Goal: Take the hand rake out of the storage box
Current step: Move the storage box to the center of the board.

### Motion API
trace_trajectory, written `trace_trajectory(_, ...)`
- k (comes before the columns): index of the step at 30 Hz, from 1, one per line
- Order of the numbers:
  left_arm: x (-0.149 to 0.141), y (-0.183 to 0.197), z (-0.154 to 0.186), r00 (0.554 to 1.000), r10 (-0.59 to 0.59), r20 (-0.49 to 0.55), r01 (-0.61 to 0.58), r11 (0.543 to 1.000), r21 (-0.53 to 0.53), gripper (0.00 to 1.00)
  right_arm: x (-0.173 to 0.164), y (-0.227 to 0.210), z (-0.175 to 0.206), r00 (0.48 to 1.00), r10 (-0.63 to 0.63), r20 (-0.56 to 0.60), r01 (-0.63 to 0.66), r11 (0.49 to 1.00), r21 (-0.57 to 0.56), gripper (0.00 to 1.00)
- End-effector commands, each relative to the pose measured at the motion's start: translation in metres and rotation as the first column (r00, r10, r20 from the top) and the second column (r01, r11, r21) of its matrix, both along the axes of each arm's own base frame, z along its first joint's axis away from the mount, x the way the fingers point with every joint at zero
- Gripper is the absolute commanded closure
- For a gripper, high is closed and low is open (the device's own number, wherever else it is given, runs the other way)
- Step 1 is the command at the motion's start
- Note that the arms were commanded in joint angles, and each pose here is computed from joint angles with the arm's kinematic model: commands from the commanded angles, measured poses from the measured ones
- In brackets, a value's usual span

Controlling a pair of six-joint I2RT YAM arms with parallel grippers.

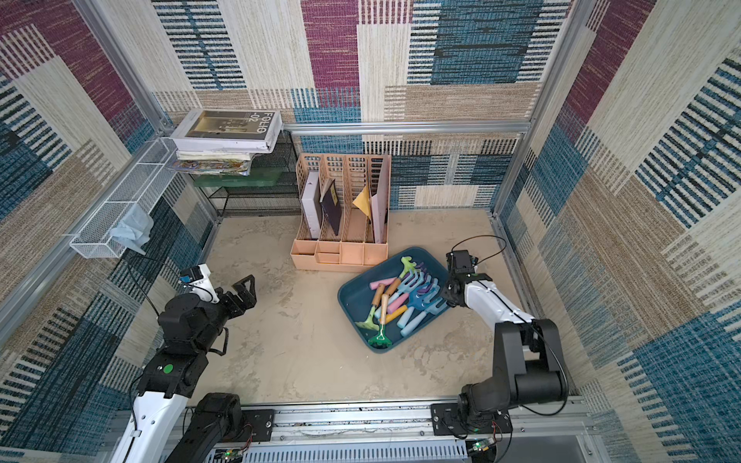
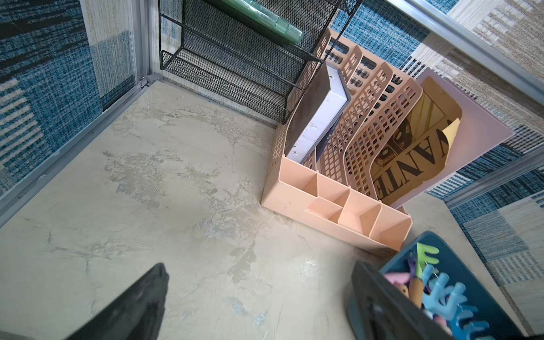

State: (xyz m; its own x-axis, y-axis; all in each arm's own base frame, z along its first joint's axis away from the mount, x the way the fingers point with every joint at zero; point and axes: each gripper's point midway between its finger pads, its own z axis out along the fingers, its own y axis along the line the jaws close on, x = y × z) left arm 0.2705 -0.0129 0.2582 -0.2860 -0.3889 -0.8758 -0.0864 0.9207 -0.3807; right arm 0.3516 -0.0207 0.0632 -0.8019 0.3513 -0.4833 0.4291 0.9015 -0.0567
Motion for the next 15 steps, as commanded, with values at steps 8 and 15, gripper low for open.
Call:
trace_trajectory(8,-0.006,0.007,0.006,0.998,0.041,0.046,-0.041,0.999,-0.005,0.01,0.061,-0.029,-0.025,0.966,0.063,-0.249,-0.129,0.957,-0.258,0.84)
trace_trajectory(15,-0.005,0.006,0.006,0.999,0.034,0.040,-0.034,0.999,-0.004,0.01,0.062,-0.011,0.017,0.986,0.013,-0.169,-0.060,0.960,-0.275,0.34)
